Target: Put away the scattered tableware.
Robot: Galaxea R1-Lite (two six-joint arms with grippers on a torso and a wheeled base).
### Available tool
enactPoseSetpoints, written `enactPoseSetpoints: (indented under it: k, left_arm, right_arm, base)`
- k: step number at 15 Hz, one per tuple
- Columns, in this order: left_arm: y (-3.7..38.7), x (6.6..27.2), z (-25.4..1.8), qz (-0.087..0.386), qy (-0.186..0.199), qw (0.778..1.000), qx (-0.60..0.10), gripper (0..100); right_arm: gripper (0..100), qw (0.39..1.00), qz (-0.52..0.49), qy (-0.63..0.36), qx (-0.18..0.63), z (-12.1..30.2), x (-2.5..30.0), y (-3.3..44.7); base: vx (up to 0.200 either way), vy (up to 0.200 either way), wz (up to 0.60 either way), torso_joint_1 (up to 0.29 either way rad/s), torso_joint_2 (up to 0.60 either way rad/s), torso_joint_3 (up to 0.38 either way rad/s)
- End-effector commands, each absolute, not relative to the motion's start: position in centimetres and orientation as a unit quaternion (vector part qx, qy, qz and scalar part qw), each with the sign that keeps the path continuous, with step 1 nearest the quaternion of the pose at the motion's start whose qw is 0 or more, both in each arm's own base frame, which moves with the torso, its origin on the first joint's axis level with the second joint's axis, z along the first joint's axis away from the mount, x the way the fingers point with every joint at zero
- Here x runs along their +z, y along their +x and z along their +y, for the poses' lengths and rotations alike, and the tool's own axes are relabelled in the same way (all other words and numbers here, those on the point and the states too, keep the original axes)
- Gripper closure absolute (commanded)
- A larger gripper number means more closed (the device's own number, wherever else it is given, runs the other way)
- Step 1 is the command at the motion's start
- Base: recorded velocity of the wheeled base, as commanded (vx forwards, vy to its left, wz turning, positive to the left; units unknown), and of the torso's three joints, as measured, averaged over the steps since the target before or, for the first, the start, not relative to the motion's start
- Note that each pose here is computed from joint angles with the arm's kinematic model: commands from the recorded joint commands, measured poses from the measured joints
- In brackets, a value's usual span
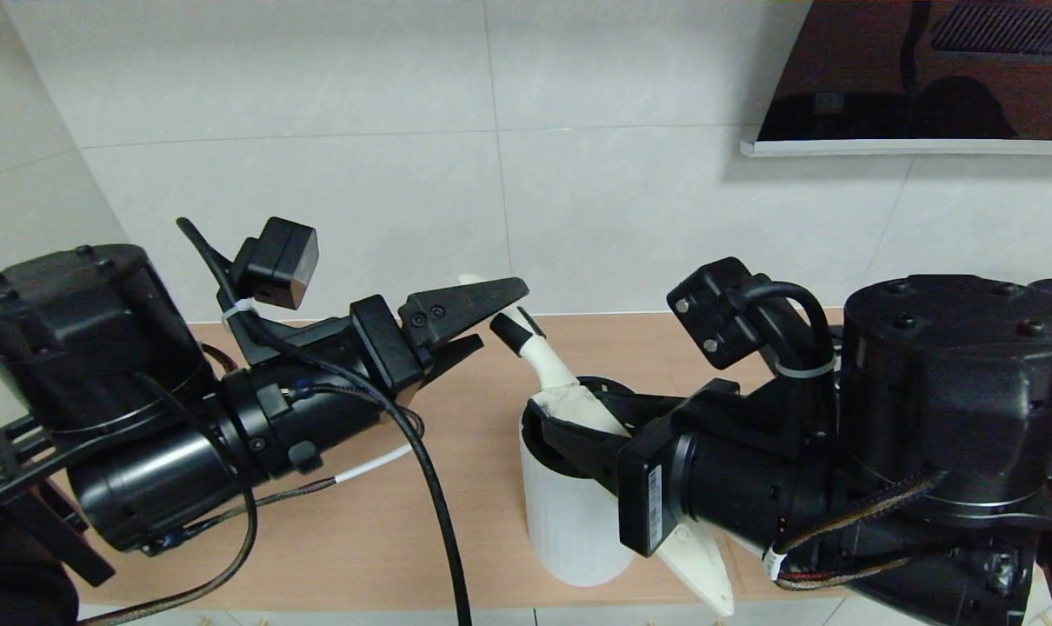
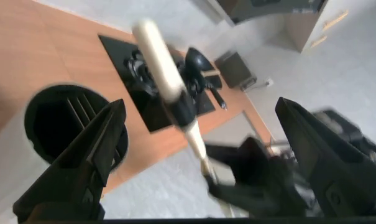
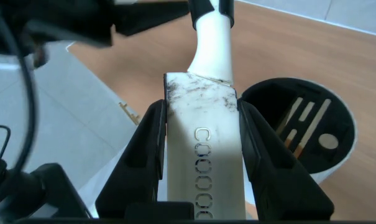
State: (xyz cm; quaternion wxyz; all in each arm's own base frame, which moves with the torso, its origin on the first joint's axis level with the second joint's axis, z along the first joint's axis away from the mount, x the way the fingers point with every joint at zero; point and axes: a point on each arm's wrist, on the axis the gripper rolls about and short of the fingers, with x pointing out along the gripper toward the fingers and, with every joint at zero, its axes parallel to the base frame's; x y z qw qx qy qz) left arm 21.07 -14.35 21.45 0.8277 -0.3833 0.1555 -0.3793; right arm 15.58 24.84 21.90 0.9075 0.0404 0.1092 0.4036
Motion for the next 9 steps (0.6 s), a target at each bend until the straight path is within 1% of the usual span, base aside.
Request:
enactPoseSetpoints:
  k: [1,2,9]
  left_arm:
    - [21.41,20.96,-14.54,0.164,-0.382,0.829,-0.375,0]
    - [21.56,20.78,-14.61,0.164,-0.382,0.831,-0.369,0]
    - [21.46,20.38,-15.31,0.175,-0.378,0.828,-0.376,0]
  right_arm:
    - [100,0.906,0.112,0.038,0.406,24.95,21.72,15.45]
    - [100,0.905,0.111,0.038,0.409,25.0,21.74,15.27]
    - [100,0.903,0.112,0.037,0.413,25.13,21.7,15.04]
  base:
    - [0.0,0.0,0.0,0.0,0.0,0.0]
    - [0.0,0.0,0.0,0.0,0.0,0.0]
    - [0.0,0.0,0.0,0.0,0.0,0.0]
